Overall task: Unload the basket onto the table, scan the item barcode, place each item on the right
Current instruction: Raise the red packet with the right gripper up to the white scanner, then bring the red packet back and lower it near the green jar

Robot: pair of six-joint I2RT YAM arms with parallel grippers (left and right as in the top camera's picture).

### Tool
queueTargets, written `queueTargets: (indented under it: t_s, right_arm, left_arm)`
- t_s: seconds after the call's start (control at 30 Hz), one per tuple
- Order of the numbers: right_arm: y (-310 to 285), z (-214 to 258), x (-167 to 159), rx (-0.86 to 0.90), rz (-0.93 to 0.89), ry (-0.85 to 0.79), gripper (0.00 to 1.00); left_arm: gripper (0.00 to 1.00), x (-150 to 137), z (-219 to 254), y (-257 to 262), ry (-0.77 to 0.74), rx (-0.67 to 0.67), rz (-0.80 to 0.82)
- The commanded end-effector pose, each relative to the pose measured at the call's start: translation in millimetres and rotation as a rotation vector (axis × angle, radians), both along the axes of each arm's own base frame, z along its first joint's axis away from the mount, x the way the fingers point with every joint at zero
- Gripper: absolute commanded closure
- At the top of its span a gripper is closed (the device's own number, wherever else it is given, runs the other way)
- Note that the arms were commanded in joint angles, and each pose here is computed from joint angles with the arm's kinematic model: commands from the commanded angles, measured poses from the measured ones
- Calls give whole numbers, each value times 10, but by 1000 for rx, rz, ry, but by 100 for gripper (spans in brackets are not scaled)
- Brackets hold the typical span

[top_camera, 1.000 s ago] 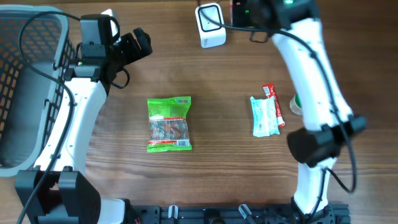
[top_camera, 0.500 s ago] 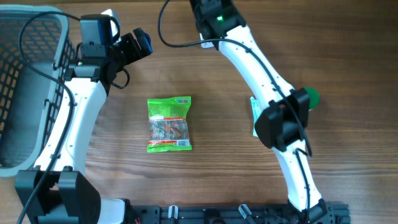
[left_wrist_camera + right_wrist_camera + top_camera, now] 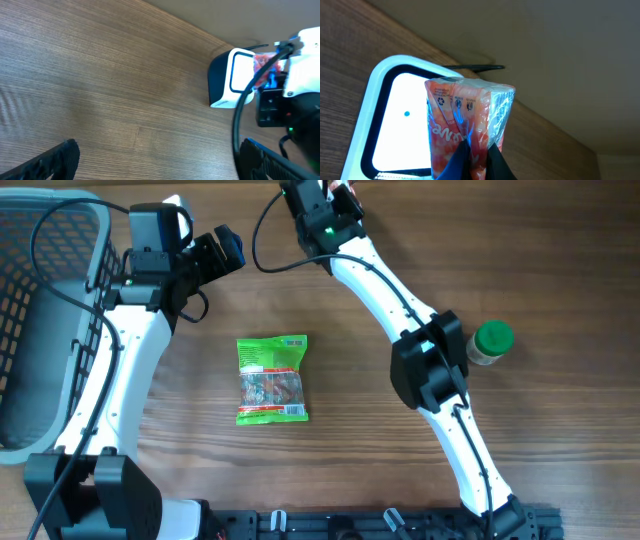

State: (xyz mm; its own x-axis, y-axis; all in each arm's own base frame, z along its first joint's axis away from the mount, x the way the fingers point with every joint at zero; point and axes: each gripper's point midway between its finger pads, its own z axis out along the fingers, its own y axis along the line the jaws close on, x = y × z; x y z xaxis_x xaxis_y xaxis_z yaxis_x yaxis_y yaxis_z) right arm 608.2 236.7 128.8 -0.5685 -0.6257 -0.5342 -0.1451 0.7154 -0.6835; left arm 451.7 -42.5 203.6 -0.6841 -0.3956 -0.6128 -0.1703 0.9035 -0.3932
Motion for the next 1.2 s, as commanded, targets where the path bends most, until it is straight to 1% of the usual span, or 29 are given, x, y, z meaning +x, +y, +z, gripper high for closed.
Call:
queueTargets:
  t_s: [0.0,0.17,0.27,0.33,0.4,0.47,0.57,0.63,0.7,0.77,0.83,0.9,0.97,1.0,1.1,1.17]
  right_arm:
    - [-12,-113,15,-28,-13,3,96]
    - [-7,-109,21,-17,-16,-3,96]
    - [-25,-81,11,39,-51,-21,96]
    - [-62,31,-16,64,-70,-30,96]
    - [-137,301,-73,109,-100,-52,96]
    - [-240,772,-218,206,-112,-62,96]
    - [-395,1284,-496,329,-115,-40,96]
    - [-534,1653,-873,419,-98,27,96]
    - [-656,1853,-1196,487,-91,95,96]
    - [-850,2006,-1592,545,-74,200,96]
    - [-1071,2006,-1896,583,-94,307,96]
    - [-1285,1867,-2140,628,-145,445,96]
    - [-1342,1701,-2159,694,-166,524,96]
    - [-1392,1545,-2189,717,-192,583,96]
    - [-1579,1063,-2349,693,-312,726,96]
    - [-1634,758,-2539,655,-368,828,96]
  left_arm:
    - [0,31,-10,17,-1,10,1]
    - [0,31,-10,17,-1,10,1]
    - [0,31,-10,17,-1,10,1]
    - [0,31,-10,17,-1,10,1]
    - [0,31,-10,17,-1,10,1]
    - [0,31,-10,17,-1,10,1]
    - [0,31,-10,17,-1,10,1]
    - [0,31,-10,17,-1,10,1]
    - [0,31,-10,17,-1,10,1]
    - [0,31,-10,17,-1,10,1]
    - [0,31,-10,17,-1,10,1]
    - [0,31,-10,17,-1,10,1]
    - [0,30,-10,17,-1,9,0]
    - [0,31,-10,17,-1,10,1]
    - [0,31,-10,17,-1,10,1]
    - [0,31,-10,17,-1,10,1]
